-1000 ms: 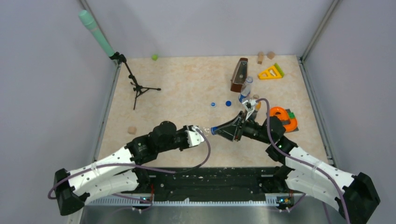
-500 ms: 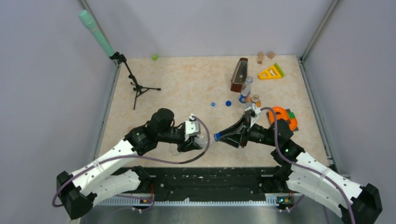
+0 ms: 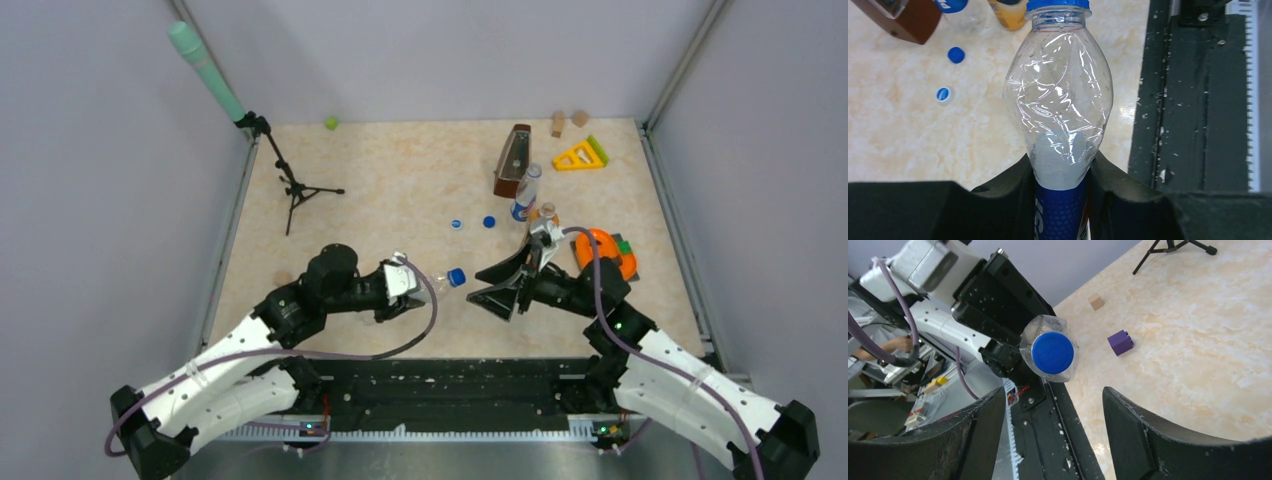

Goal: Unscrew the bottle caps
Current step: Unscrew the bottle cap from the plastic bottle.

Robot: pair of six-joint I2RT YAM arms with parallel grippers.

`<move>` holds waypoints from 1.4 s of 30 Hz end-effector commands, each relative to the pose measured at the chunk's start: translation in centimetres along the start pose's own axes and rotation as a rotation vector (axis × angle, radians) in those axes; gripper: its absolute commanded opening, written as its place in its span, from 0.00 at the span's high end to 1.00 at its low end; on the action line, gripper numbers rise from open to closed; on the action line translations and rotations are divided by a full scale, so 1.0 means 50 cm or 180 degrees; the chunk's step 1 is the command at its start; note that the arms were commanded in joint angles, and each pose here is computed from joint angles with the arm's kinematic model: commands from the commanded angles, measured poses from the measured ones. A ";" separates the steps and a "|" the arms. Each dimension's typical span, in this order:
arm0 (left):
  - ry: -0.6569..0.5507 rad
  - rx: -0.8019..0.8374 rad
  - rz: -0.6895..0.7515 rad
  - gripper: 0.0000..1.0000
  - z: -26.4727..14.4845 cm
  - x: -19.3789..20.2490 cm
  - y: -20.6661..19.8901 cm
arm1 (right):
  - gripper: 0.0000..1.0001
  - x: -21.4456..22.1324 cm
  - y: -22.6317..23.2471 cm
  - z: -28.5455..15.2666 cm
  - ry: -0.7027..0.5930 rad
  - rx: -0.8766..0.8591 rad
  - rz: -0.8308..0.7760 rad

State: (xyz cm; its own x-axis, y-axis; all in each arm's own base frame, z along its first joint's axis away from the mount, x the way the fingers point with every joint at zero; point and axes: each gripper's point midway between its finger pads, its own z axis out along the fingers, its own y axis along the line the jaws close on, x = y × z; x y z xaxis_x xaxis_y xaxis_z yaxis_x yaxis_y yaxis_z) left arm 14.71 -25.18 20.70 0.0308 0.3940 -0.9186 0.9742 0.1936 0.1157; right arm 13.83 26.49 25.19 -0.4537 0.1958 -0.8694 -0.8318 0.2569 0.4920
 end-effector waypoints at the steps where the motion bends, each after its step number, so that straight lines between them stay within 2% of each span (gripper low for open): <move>1: -0.0244 -0.0555 0.0482 1.00 -0.014 -0.041 0.057 | 0.30 -0.068 0.029 0.006 -0.0384 -0.0089 0.0111; 8: 0.0026 -0.0844 0.1055 1.00 0.006 -0.027 0.057 | 0.30 -0.074 0.007 0.019 -0.0417 0.0109 0.0392; 14: 0.0126 -0.1186 0.1312 1.00 0.006 -0.036 0.073 | 0.34 -0.077 -0.002 0.029 -0.0461 0.0154 0.0597; 22: 0.0213 -0.1255 0.1381 1.00 0.006 -0.030 0.078 | 0.52 -0.073 -0.005 0.038 -0.0408 0.0143 0.0654; 37: 0.0187 -0.1192 0.1424 1.00 0.010 -0.034 0.070 | 0.51 -0.075 -0.010 0.045 -0.0438 0.0140 0.0682; 40: 0.0172 -0.1175 0.1426 1.00 0.013 -0.035 0.069 | 0.53 -0.071 -0.007 0.049 -0.0416 0.0095 0.0691; 42: 0.0176 -0.1170 0.1426 1.00 0.015 -0.034 0.068 | 0.59 -0.073 -0.004 0.050 -0.0433 0.0050 0.0691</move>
State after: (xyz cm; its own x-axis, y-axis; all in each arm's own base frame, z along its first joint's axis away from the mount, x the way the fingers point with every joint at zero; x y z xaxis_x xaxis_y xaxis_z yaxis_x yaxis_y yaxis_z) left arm 17.91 -25.11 20.85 0.3791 0.5957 -0.7082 0.7439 0.2590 0.6160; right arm 16.76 27.71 25.22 -0.6109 0.3341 -0.7177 -0.6636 0.2784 0.6944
